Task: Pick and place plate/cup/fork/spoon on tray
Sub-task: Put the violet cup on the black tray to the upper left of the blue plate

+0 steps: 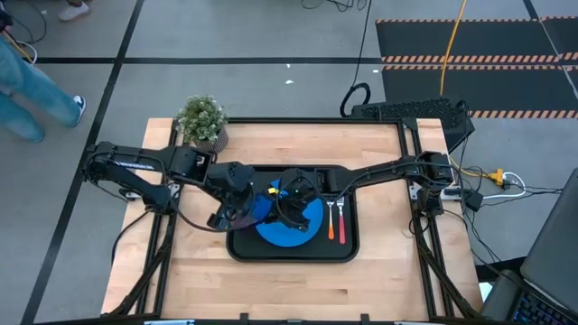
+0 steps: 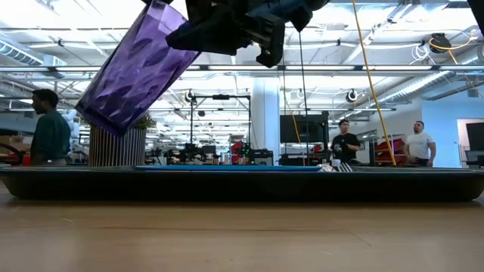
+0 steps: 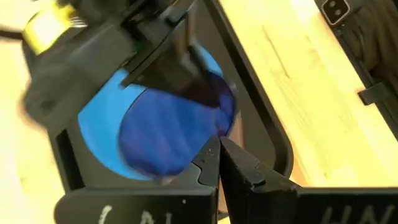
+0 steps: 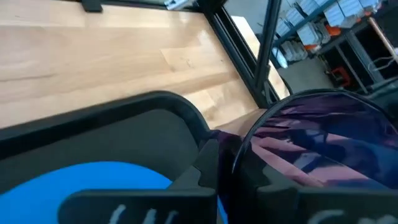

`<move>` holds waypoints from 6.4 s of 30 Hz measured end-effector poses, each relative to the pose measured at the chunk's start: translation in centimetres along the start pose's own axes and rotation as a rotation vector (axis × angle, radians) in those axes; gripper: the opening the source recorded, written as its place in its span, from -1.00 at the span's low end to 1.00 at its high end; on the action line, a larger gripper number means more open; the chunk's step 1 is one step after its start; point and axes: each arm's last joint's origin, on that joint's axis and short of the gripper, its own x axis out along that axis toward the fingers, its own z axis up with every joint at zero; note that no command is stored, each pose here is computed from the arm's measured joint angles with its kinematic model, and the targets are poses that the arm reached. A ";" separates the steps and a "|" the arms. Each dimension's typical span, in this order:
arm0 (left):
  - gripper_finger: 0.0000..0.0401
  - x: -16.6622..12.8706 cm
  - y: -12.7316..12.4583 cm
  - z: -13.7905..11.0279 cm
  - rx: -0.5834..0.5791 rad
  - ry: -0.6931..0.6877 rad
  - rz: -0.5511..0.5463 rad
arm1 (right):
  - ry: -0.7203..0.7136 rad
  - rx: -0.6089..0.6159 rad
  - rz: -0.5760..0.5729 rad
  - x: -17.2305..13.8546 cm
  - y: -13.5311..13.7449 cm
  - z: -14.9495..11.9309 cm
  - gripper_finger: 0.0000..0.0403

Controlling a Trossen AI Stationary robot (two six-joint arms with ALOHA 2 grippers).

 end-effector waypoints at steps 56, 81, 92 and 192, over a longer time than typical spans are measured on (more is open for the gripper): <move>-0.50 1.0 -1.0 -1.3 -0.062 0.125 0.028 | -0.086 0.171 -0.081 0.4 0.9 -0.9 -0.08; -0.50 4.0 10.4 -7.2 -0.463 -0.119 0.008 | -0.042 0.309 -0.173 -13.7 2.7 8.7 -0.13; -0.50 7.3 11.6 -9.9 -0.765 -0.390 -0.398 | -0.263 0.221 -0.414 -18.0 6.6 7.4 -0.13; 0.15 14.5 6.4 -7.1 -0.855 -0.345 -0.288 | -0.299 0.255 -0.526 -18.9 7.3 7.0 -0.13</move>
